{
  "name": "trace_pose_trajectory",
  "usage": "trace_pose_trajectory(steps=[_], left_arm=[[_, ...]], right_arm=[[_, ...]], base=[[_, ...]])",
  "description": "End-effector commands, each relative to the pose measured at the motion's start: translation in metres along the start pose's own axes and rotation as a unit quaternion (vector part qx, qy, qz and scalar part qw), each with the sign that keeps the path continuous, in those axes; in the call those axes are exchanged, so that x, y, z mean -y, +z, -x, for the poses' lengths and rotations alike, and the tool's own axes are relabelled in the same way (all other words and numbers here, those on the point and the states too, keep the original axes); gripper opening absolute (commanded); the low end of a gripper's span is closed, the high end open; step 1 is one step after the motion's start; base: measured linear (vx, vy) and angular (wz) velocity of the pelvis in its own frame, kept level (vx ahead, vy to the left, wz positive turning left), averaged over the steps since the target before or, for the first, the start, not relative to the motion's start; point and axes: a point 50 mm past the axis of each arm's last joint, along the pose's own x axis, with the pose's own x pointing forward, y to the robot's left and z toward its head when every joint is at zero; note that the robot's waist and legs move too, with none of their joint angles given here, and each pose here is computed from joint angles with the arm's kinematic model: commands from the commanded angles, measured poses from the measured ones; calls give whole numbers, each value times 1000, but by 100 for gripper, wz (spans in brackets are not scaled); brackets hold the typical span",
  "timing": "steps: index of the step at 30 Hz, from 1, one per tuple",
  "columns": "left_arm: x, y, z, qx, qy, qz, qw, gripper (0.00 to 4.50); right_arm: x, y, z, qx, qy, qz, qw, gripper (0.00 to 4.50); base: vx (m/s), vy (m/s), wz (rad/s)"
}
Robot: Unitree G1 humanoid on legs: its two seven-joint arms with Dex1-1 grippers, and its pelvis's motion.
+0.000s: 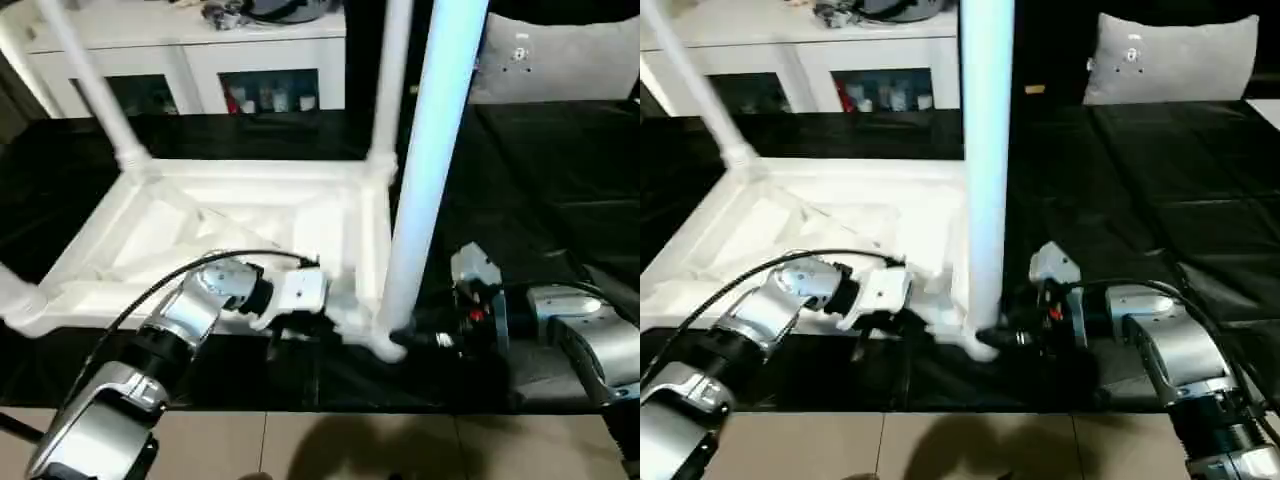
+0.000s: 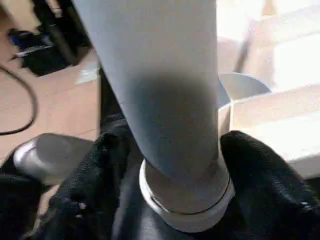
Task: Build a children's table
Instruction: Rotate leg to tighten
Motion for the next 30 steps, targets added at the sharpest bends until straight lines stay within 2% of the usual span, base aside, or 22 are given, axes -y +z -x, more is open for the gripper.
trace_pose_trajectory(steps=[1,10,14,17,21,23,24,25,27,28,30], left_arm=[[11,-2,-6,-26,-61,-26,997,0],[15,-2,-6,-29,-82,-39,995,0],[15,-1,-7,-17,-79,-32,996,0],[12,0,-8,0,-58,-6,998,0],[-4,4,-15,16,25,62,998,0],[-5,4,-16,16,34,72,997,0],[-11,6,-19,18,64,95,993,0],[-12,7,-20,20,73,100,992,0],[-22,13,-26,23,124,128,984,0],[-22,13,-26,23,124,128,984,0],[-28,19,-31,27,158,144,977,0]], right_arm=[[-5,4,-4,-5,31,12,999,291],[-10,3,-10,-6,67,10,998,217],[-12,2,-13,-2,74,5,997,208],[-13,2,-16,13,60,-2,998,202],[3,0,-29,31,-72,-17,997,201],[5,0,-32,34,-95,-22,995,199],[12,1,-38,41,-151,-34,987,197],[14,2,-40,42,-166,-38,985,197],[24,3,-51,46,-246,-64,966,197],[24,3,-51,46,-246,-64,966,197],[30,5,-60,49,-297,-89,950,197]], base=[[0,0,0],[0,0,0],[0,0,0],[0,0,0],[0,0,0],[0,0,0],[0,0,0],[0,0,0],[0,0,0],[0,0,0],[0,0,0]])
